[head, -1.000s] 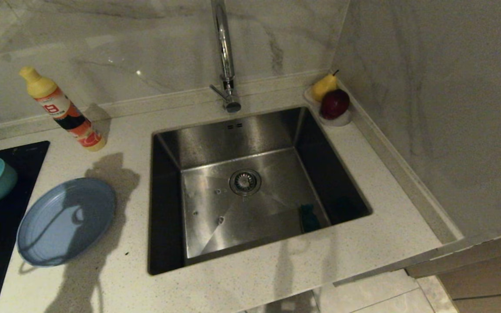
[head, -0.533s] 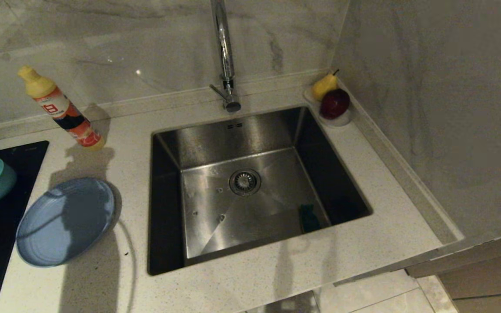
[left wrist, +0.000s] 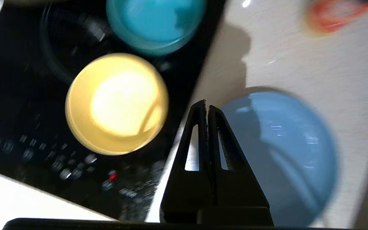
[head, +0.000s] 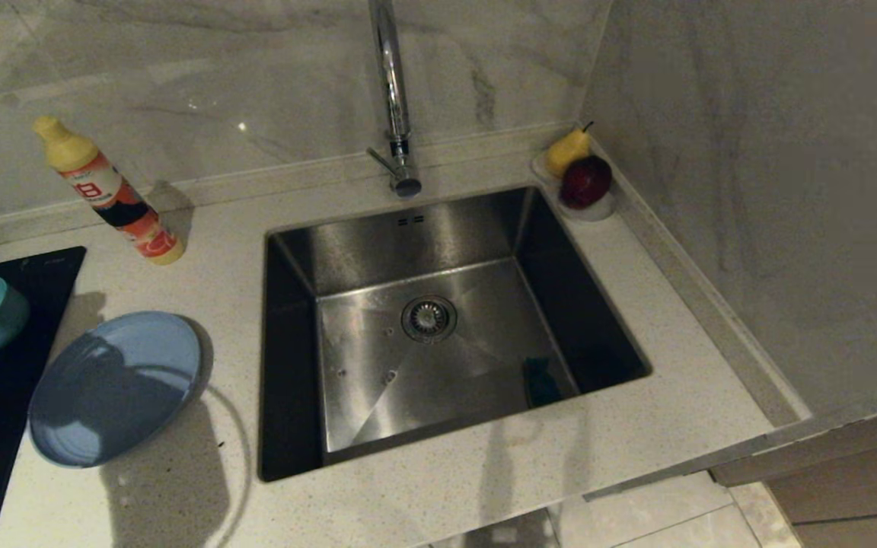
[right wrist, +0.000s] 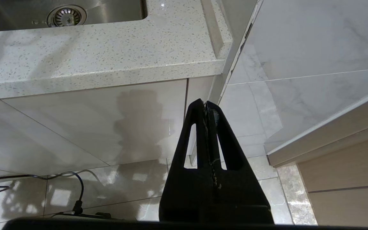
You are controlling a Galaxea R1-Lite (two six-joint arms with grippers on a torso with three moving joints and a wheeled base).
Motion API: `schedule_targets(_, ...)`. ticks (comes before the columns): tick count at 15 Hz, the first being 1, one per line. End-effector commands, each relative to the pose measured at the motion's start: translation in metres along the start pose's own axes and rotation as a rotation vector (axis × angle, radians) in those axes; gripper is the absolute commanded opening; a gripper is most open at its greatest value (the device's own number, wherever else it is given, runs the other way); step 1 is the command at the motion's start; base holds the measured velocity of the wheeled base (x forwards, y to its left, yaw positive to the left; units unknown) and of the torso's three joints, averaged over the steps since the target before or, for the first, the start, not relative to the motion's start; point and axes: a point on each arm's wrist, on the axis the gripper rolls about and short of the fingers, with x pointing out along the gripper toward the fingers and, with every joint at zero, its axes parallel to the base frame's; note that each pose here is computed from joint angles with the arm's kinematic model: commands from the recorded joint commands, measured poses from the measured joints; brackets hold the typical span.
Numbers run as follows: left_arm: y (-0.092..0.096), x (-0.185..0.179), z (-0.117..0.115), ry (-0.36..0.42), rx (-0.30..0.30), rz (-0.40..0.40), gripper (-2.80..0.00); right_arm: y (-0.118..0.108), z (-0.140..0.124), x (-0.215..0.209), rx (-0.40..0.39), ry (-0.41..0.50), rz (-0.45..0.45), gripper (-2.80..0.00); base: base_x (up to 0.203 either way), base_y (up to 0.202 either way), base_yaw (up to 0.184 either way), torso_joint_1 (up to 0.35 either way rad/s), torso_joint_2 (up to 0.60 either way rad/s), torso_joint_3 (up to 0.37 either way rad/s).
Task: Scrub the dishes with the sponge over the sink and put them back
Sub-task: Place the bowl on the plate
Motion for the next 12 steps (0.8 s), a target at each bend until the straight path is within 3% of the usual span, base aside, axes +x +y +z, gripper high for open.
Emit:
schedule_targets(1,0.019,0.023,-0.014,0.086,-0.042,0.033,-2.8,0.0,0.0,0.0,0.0,-0.002,0.001,-2.8,0.0,0.0,0.0,0.0,0.0,0.0)
schedule_targets(6,0.039,0.069,-0.033,0.171,-0.079,0.044,-2.8,0.0,0.0,0.0,0.0,-0.002,0.001,-2.8,0.0,0.0,0.0,0.0,0.0,0.0)
schedule_targets(7,0.043,0.078,-0.037,0.185,-0.091,0.046,0.0,0.0,0.0,0.0,0.0,-0.002,-0.001,-2.8,0.0,0.0,0.0,0.0,0.0,0.0)
schedule_targets(12,0.053,0.093,-0.045,0.226,-0.125,0.046,0.0,0.0,0.0,0.0,0.0,-0.002,0.001,-2.8,0.0,0.0,0.0,0.0,0.0,0.0)
